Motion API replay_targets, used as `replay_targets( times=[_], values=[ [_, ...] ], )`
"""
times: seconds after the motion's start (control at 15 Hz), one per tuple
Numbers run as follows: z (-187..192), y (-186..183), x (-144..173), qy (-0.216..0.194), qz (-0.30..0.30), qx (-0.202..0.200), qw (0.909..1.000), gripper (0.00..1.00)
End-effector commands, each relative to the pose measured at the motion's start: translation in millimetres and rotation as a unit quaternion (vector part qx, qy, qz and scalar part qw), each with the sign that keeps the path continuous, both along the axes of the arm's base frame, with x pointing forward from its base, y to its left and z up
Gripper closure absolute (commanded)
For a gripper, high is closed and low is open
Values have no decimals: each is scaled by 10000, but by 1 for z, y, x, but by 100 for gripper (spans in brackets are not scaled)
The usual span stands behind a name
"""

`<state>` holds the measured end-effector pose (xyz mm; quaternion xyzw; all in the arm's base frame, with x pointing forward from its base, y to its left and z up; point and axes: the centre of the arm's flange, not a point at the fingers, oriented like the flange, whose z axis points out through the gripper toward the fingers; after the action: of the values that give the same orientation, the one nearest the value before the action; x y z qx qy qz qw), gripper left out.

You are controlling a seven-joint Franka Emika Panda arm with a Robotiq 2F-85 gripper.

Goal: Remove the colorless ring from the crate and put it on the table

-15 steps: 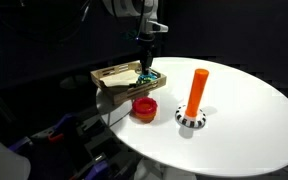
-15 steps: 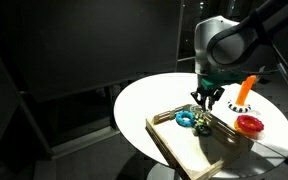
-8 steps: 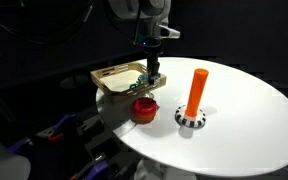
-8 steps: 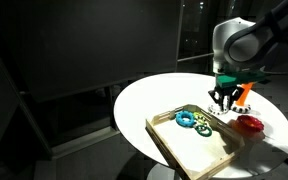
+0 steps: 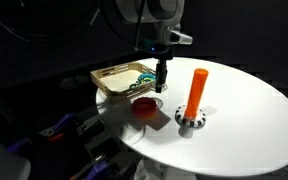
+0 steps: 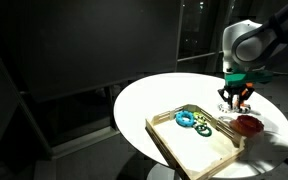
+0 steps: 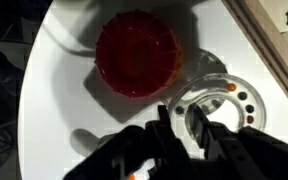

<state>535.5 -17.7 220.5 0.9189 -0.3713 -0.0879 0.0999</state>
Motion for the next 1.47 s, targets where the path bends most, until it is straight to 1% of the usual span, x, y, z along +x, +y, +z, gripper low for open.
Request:
replay_targets(
  times=[0.0, 0.27, 0.67, 1.27, 1.4],
  values=[
    [-4, -12, -1, -106, -174, -167, 9997, 91],
    [-17, -15, 3, -234, -181, -209, 9993, 92],
    [-36, -11, 6, -427, -119, -137, 9989, 92],
    [-43, -3, 5, -374, -15, -114, 9992, 90],
    [-43, -1, 5, -346, 4, -101, 9994, 46]
  ],
)
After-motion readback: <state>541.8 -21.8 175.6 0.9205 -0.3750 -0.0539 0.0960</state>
